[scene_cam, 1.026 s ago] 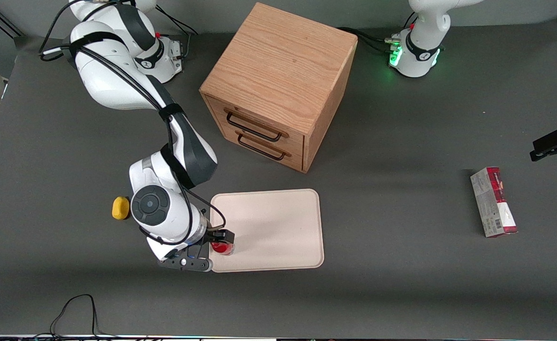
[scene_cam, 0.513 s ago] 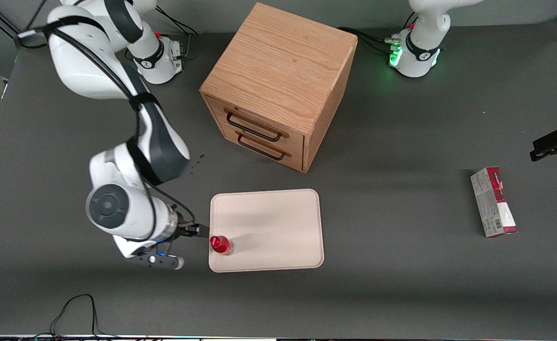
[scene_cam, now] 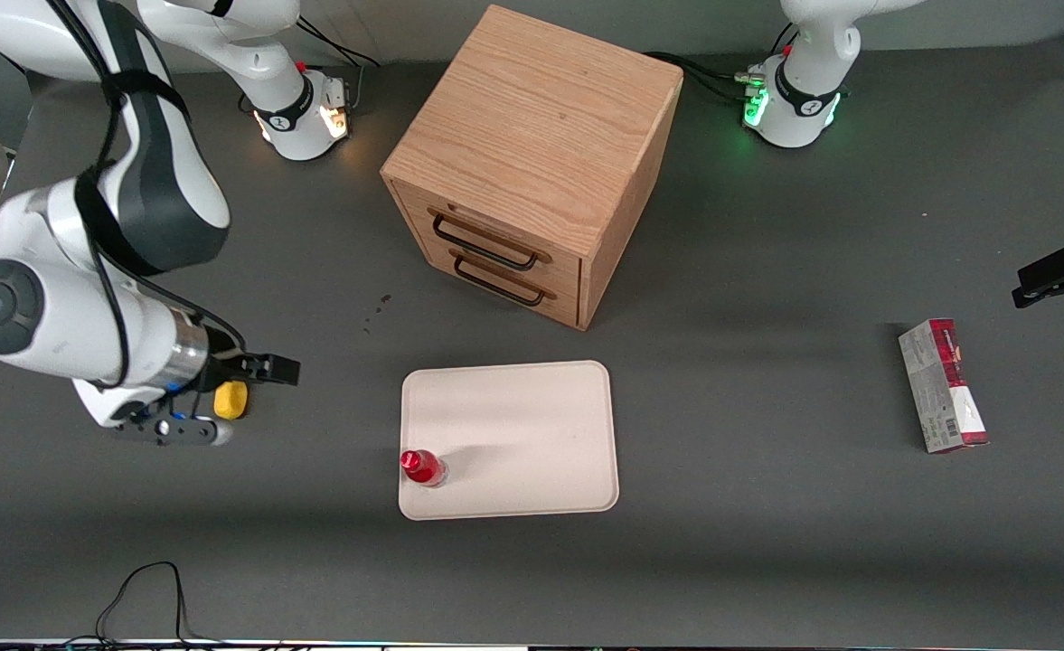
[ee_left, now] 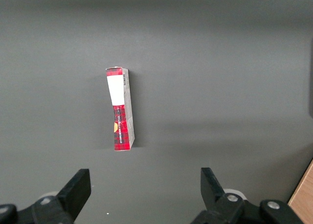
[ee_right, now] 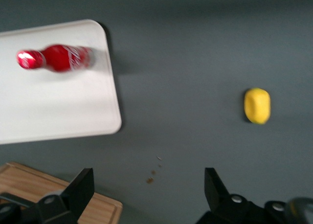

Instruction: Place coke bottle on tray

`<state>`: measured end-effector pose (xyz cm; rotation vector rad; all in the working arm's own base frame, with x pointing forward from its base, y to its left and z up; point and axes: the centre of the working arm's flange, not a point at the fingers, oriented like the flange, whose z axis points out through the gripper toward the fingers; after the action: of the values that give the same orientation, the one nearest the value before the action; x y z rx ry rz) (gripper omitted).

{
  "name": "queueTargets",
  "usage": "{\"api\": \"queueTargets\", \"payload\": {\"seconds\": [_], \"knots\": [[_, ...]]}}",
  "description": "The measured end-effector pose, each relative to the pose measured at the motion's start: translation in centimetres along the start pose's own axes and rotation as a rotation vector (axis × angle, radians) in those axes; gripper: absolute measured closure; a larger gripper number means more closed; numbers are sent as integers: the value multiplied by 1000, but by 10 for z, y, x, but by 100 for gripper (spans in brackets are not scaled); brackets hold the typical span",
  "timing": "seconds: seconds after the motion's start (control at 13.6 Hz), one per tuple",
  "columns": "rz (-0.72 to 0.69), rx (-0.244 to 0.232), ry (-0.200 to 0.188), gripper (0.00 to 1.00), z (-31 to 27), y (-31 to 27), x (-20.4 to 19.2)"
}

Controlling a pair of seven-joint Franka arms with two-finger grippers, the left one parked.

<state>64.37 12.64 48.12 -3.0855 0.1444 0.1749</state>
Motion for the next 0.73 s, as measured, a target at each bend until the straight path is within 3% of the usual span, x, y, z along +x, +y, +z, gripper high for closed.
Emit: {"api": "queueTargets", "payload": {"seconds": [0.29,0.73], "knots": [[-16,17,17,0,-21,60,-49],[-3,45,73,0,-75,106,-151]]}}
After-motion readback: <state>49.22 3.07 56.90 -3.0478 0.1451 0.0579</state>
